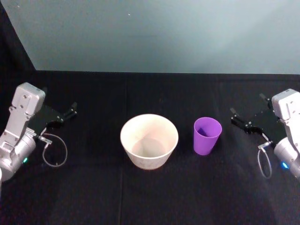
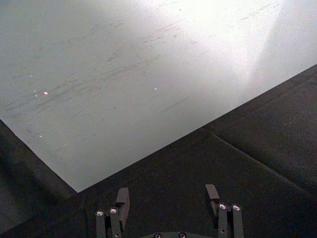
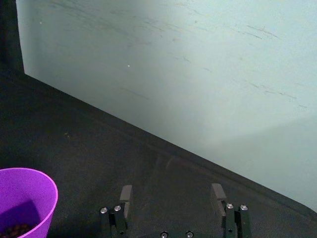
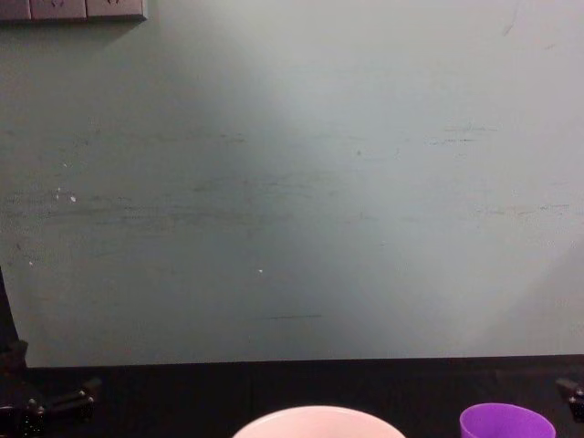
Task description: Pick up the cup and pour the mung beans from the cup into the bowl.
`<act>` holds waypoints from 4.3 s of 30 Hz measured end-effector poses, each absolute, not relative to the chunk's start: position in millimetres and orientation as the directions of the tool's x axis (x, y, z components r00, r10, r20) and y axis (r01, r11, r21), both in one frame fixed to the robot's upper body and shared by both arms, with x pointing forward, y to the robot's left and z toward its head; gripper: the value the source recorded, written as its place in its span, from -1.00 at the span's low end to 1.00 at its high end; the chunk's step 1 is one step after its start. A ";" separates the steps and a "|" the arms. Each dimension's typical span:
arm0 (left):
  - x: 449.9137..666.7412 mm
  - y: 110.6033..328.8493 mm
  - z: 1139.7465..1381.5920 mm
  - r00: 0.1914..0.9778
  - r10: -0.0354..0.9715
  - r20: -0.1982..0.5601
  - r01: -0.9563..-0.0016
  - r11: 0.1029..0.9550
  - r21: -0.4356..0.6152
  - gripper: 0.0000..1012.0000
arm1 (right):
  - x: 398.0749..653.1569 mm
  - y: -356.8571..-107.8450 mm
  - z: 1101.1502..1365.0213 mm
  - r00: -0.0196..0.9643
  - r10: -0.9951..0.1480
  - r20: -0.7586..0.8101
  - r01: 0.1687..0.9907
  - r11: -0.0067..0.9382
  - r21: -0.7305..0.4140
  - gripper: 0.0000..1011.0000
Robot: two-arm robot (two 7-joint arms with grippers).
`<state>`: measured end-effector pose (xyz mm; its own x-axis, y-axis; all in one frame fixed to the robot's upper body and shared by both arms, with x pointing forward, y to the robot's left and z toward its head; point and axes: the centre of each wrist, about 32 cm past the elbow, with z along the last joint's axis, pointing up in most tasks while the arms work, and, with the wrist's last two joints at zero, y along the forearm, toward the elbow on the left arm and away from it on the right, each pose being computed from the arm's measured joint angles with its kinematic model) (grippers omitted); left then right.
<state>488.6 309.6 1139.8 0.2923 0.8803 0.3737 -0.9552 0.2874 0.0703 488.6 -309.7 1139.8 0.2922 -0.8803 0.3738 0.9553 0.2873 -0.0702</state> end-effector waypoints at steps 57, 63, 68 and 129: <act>488.6 309.7 1139.8 0.292 0.880 0.374 -0.955 0.287 0.070 0.98 | 464.7 -335.2 1136.3 0.368 -0.879 0.301 0.928 0.364 -0.072 0.98; 488.6 309.7 1139.8 0.292 0.880 0.374 -0.955 0.287 0.070 0.98 | 452.0 -354.0 1126.6 0.471 -0.860 0.196 0.882 0.466 -0.076 0.98; 488.6 309.6 1139.8 0.292 0.880 0.374 -0.955 0.287 0.070 0.98 | 449.1 -361.1 1112.0 0.574 -0.808 0.130 0.819 0.569 -0.078 0.98; 488.6 309.7 1139.8 0.292 0.880 0.374 -0.955 0.287 0.070 0.98 | 499.0 -301.9 1095.3 0.704 -0.710 0.013 0.710 0.703 -0.050 0.98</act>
<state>488.6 309.7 1139.8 0.2922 0.8803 0.3737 -0.9553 0.2873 0.0702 499.0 -301.9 1095.3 0.7041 -0.7100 0.0131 0.7096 0.7028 -0.0503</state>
